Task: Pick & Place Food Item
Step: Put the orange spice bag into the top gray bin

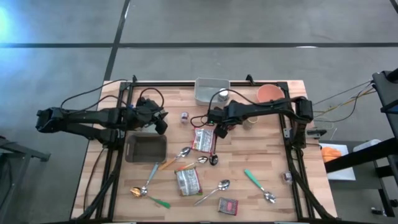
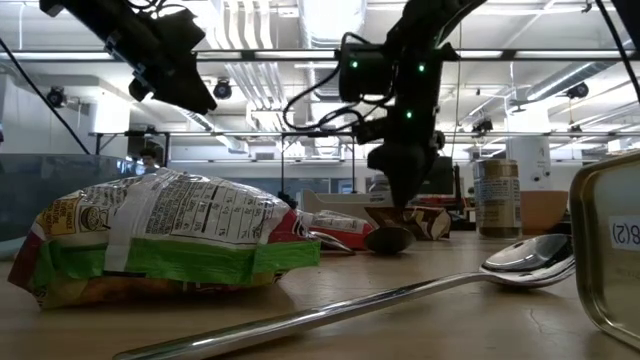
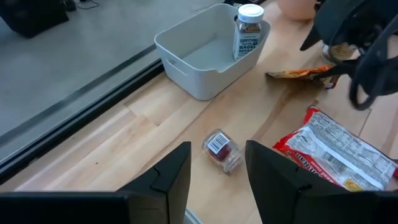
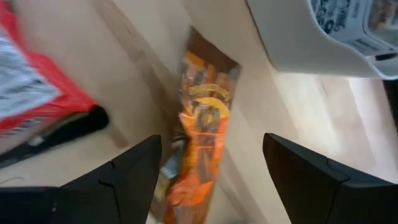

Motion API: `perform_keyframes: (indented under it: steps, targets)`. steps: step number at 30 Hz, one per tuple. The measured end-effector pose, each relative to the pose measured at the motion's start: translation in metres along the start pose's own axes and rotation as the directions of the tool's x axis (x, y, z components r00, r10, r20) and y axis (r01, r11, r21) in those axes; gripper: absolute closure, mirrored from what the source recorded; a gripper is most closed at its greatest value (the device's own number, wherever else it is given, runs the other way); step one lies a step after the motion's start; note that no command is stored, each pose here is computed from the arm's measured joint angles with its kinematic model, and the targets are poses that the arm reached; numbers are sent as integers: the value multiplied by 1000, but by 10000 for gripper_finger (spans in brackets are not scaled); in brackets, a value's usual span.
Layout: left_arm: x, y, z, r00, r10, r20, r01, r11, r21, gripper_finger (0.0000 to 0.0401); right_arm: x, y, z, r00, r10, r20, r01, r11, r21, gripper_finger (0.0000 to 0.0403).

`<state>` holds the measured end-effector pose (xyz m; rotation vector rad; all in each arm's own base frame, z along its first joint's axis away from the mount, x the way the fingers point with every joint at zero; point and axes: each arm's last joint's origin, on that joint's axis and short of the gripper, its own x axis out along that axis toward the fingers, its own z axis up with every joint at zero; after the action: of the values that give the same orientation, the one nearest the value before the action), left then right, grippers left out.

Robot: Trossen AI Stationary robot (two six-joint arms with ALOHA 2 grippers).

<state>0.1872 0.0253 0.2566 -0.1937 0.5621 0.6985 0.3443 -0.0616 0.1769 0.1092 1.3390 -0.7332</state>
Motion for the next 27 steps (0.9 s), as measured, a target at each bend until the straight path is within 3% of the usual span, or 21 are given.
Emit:
perform_keyframes:
  steps: [12,20,27]
  targets:
    - [0,0,0,1000,0,0,0,1000,0,244,32,11,-6,988,-128,-92,121,990,-77,122]
    - [0,0,0,1000,0,0,0,1000,1,244,37,13,-4,978,-173,-116,161,982,-102,126]
    - [0,0,0,1000,1,-2,-1,1000,2,244,33,10,-4,975,-195,-106,185,978,-100,200]
